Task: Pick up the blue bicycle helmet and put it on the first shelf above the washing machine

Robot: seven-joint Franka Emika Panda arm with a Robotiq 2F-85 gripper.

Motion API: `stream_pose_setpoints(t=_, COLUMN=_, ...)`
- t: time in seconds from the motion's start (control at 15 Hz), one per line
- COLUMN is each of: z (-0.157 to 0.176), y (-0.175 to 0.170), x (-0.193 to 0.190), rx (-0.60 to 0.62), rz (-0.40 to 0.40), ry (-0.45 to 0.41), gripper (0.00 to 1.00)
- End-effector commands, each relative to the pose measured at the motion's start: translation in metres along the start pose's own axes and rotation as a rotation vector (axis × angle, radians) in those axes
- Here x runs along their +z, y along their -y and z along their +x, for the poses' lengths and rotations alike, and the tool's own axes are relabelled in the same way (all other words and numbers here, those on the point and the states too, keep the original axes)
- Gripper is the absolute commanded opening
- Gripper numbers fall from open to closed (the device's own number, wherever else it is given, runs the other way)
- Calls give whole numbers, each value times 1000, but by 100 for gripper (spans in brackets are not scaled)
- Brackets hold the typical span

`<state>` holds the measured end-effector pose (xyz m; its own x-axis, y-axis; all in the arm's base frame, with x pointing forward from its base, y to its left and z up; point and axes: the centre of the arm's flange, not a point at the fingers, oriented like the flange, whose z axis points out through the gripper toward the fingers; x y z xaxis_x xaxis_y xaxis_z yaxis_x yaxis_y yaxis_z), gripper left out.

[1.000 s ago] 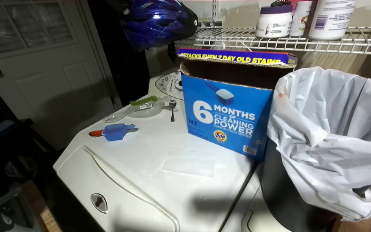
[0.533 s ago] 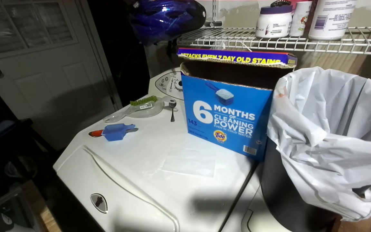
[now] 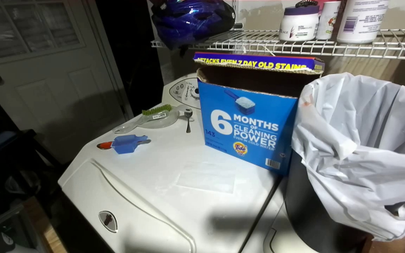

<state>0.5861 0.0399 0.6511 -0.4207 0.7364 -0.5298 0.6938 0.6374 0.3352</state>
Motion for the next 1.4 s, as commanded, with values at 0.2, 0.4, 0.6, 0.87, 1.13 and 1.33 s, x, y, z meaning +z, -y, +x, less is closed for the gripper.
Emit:
stream_pose_setpoints(t=0.2, z=-38, y=-33, x=21, rx=26, rz=-13, ry=37, gripper=21)
stream_pose_setpoints(t=0.4, z=-47, y=-43, x=30, rx=52, rz=-8, ry=31, gripper=21)
stream_pose_setpoints(t=0.6, z=-57, y=-50, x=36, rx=90, rz=-7, ry=31, gripper=21)
stream_pose_setpoints(t=0.87, z=-69, y=-59, x=42, rx=131, rz=-10, ry=65, gripper=21)
stream_pose_setpoints(t=1.13, z=-69, y=-64, x=50, rx=139, rz=-11, ry=74, gripper=36)
stream_pose_setpoints(t=1.33, z=-70, y=-67, x=53, rx=140, rz=-14, ry=77, gripper=68)
